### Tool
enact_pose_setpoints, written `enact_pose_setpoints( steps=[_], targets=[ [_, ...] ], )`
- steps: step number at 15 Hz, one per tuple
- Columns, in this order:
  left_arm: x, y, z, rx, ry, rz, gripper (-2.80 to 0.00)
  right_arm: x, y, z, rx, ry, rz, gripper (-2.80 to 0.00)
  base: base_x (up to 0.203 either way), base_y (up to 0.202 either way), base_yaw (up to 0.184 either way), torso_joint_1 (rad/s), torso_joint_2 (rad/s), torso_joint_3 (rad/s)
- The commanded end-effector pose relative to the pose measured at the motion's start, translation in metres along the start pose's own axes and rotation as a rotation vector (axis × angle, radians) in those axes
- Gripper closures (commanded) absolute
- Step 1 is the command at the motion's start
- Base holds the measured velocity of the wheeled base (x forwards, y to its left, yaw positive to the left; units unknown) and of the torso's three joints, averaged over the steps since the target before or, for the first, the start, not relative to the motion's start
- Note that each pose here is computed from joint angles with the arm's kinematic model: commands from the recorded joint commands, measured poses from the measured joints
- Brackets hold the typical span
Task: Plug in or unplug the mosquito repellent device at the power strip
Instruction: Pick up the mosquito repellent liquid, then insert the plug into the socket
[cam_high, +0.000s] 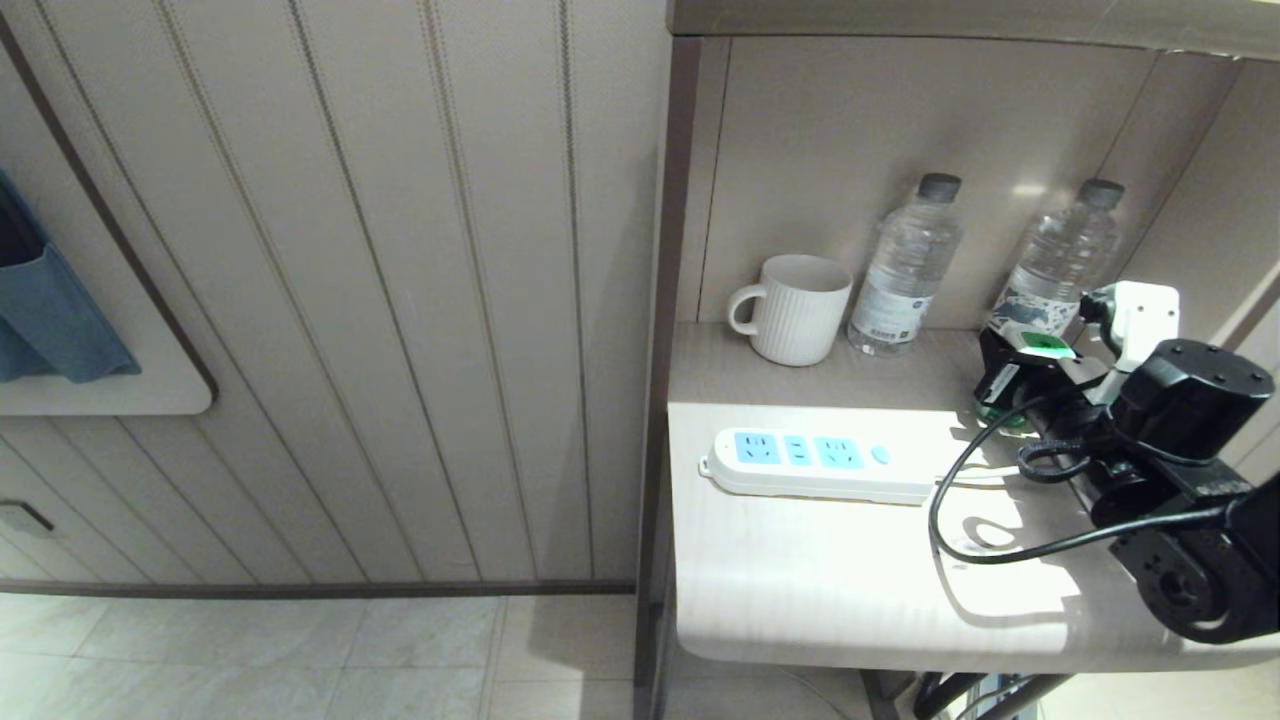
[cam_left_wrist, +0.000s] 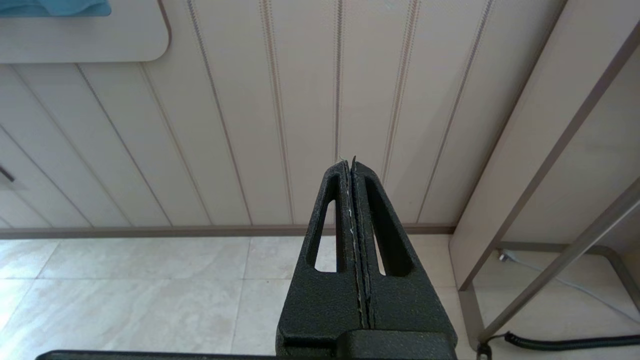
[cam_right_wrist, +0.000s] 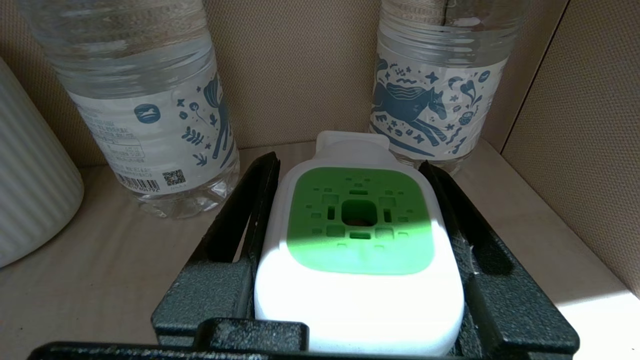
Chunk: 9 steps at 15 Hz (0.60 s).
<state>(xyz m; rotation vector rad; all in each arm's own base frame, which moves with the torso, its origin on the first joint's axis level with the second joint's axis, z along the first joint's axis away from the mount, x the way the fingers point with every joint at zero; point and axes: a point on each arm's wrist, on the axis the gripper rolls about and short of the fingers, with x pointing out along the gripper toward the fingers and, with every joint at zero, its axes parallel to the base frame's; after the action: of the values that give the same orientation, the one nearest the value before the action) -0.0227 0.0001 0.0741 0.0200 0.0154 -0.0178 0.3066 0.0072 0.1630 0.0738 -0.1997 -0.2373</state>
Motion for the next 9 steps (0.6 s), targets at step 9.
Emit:
enact_pose_setpoints(
  steps=[9],
  targets=[
    [0.0, 0.0, 0.0, 0.0, 0.001, 0.001, 0.0, -0.092, -0.019, 0.112, -0.017, 0.039, 0.054, 0.0, 0.0, 0.0, 0.0, 0.0, 0.0, 0.0]
  ],
)
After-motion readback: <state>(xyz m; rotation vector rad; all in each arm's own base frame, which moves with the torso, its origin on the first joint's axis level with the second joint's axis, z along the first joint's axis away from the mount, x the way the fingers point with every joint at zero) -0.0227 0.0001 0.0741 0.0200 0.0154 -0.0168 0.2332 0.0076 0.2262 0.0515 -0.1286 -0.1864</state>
